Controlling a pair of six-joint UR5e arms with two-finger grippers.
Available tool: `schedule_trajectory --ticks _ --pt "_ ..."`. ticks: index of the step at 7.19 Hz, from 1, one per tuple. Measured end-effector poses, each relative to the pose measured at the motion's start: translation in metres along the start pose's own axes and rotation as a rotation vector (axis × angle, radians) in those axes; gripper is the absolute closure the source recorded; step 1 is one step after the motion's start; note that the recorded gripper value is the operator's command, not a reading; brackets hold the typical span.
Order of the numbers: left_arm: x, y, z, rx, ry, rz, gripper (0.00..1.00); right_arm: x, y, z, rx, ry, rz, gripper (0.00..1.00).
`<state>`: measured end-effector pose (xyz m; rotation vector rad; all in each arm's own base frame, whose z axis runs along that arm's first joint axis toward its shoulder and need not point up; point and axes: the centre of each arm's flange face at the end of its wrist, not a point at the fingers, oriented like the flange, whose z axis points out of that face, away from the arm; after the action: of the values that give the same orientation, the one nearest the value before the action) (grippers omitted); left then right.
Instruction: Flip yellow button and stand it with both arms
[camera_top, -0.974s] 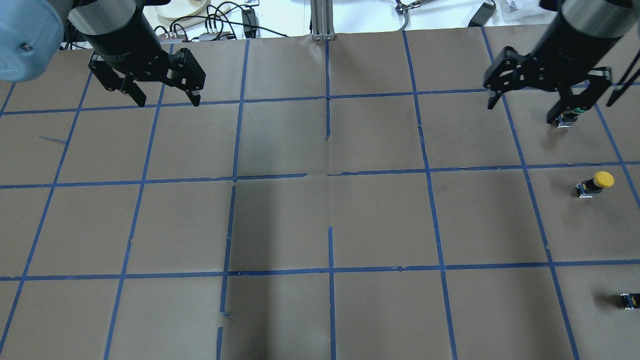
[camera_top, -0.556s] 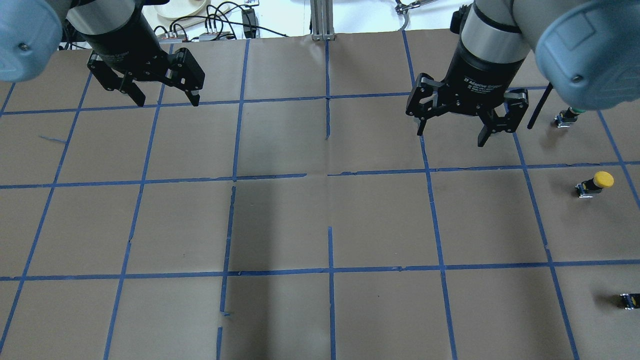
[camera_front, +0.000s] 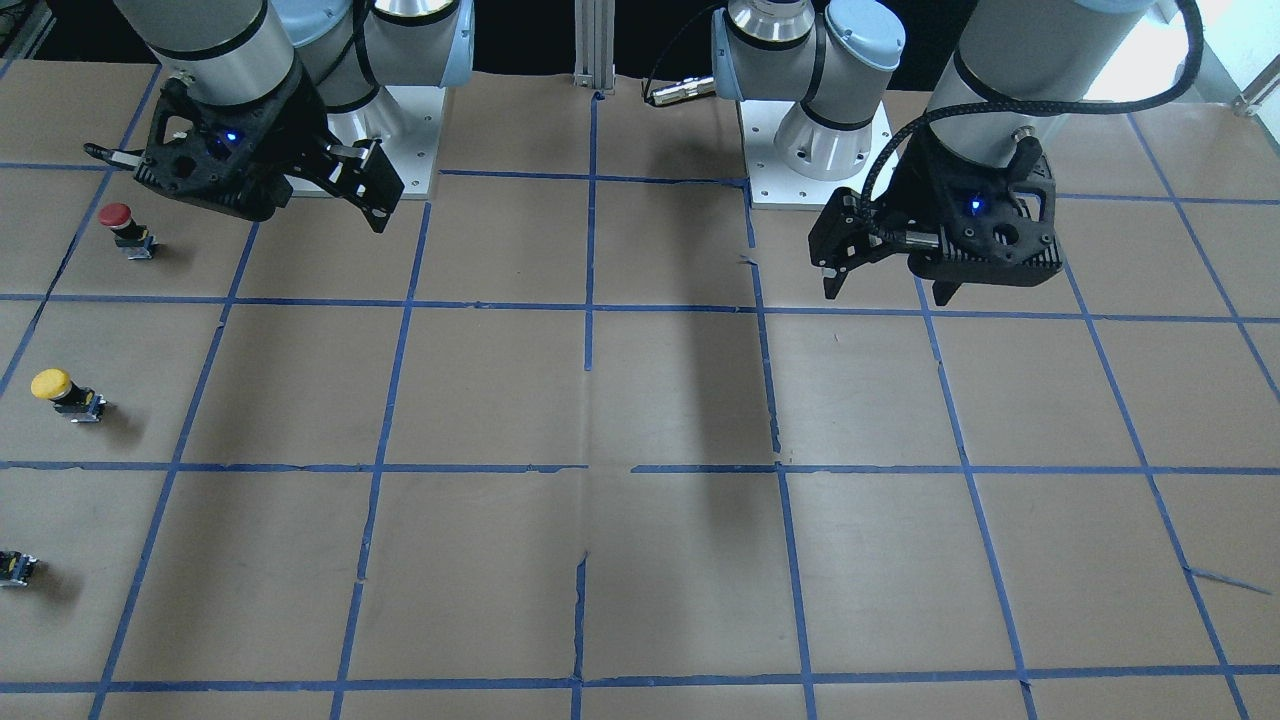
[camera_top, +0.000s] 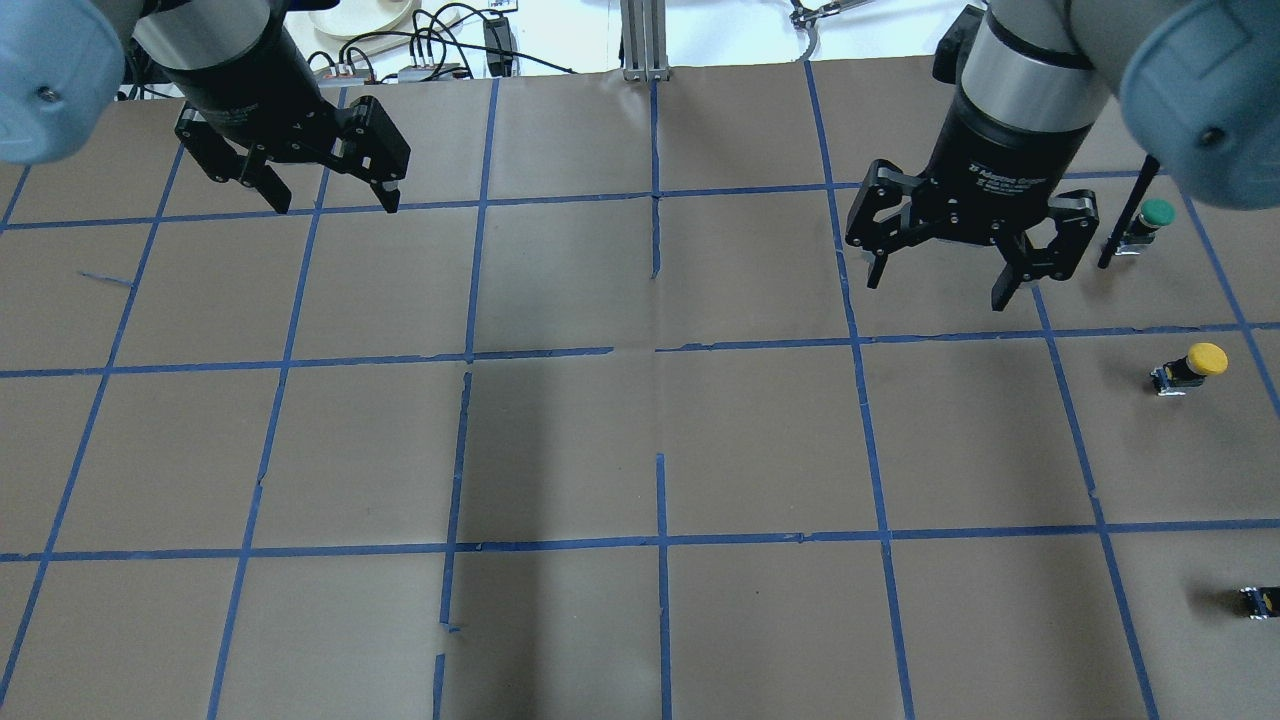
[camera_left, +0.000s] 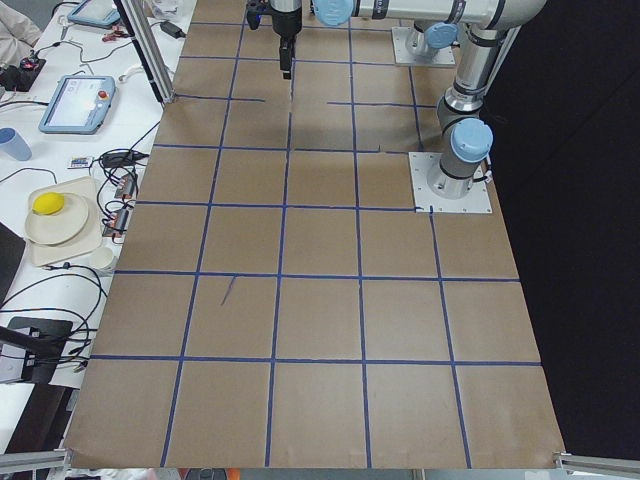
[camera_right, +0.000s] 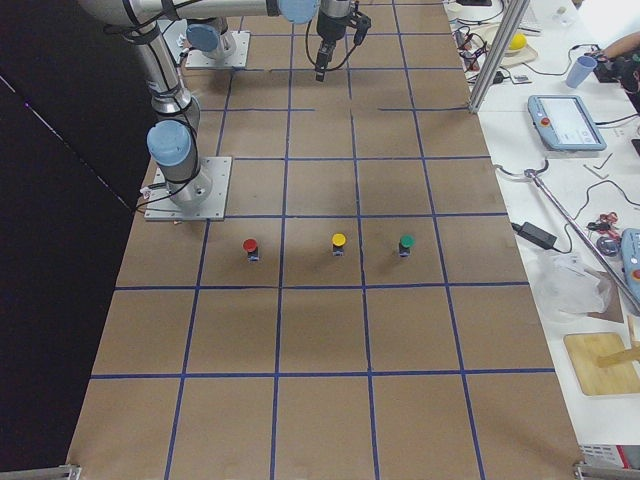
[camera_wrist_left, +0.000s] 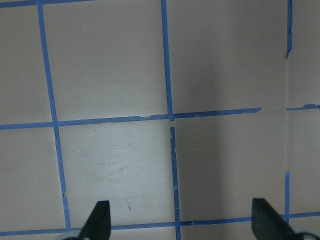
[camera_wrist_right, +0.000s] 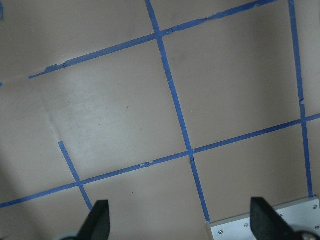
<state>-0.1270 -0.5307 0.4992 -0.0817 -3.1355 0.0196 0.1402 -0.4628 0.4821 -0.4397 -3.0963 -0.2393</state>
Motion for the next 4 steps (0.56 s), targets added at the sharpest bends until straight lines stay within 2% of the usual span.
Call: schedule_trajectory --ticks 4 --pt "-0.0003 -0.0005 0.0013 -0.003 0.0 0.0 0.0 0.0163 -0.0017 -0.0044 0.011 0.041 0.002 0.0"
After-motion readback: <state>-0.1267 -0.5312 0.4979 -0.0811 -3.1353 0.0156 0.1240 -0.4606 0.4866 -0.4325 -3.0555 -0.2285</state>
